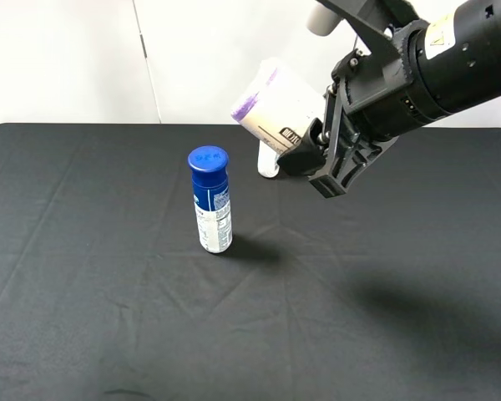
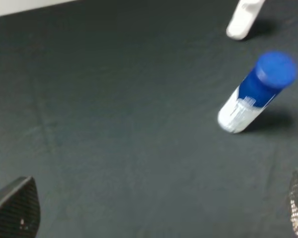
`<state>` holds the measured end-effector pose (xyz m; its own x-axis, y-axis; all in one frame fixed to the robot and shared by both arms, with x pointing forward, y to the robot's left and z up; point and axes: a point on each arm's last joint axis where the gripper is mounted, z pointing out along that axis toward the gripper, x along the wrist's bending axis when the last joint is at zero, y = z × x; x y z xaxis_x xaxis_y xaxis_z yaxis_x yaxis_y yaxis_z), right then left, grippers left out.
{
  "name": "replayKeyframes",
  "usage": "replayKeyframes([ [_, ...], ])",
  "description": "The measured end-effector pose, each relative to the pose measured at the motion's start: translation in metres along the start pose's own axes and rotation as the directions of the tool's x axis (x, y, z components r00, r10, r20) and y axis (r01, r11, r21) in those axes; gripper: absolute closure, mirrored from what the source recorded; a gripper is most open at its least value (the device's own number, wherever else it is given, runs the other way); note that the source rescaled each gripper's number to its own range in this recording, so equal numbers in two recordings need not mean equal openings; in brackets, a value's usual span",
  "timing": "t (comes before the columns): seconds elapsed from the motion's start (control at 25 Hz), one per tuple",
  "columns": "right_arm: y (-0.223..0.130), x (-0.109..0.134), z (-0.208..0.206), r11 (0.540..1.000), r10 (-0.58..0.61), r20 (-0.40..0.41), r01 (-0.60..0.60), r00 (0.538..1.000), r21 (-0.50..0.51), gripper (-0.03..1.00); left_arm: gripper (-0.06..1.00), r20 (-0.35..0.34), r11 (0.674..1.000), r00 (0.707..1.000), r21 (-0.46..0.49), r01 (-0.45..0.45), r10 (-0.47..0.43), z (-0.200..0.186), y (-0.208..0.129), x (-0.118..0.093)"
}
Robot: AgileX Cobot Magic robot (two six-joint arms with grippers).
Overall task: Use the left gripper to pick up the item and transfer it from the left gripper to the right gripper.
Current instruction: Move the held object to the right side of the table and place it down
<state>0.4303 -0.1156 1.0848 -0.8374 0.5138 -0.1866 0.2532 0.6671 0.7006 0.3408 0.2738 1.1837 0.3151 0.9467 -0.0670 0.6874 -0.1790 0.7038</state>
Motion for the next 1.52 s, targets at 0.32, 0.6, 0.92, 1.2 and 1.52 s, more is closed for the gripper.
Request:
replayKeyframes([
  [0.32, 0.0, 0.0, 0.0, 1.0, 0.025, -0.003, -0.025, 1.0, -0.001, 0.96, -0.06, -0.04, 1.0, 0.999, 0.002, -0.009, 0.009, 0.015, -0.11, -0.007],
  [0.6, 0.0, 0.001, 0.0, 0.999, 0.037, -0.012, -0.037, 0.999, 0.002, 0.96, -0.06, -0.063, 0.986, 0.998, -0.166, -0.017, 0.007, 0.014, -0.168, -0.015],
  [0.92, 0.001, 0.003, 0.0, 0.996, 0.093, -0.032, -0.094, 0.995, -0.005, 0.96, -0.06, -0.159, 0.985, 0.984, -0.163, 0.054, -0.08, 0.017, -0.185, -0.006],
  [1.2, 0.001, 0.003, 0.0, 0.995, 0.101, -0.035, -0.101, 0.994, -0.006, 0.96, -0.06, -0.199, 0.984, 0.977, -0.172, 0.049, -0.083, 0.022, -0.186, -0.001],
  [1.52, -0.001, 0.004, 0.0, 0.994, 0.111, -0.043, -0.111, 0.993, 0.012, 0.96, -0.06, -0.198, 0.984, 0.976, -0.173, 0.051, -0.086, 0.022, -0.185, -0.001],
])
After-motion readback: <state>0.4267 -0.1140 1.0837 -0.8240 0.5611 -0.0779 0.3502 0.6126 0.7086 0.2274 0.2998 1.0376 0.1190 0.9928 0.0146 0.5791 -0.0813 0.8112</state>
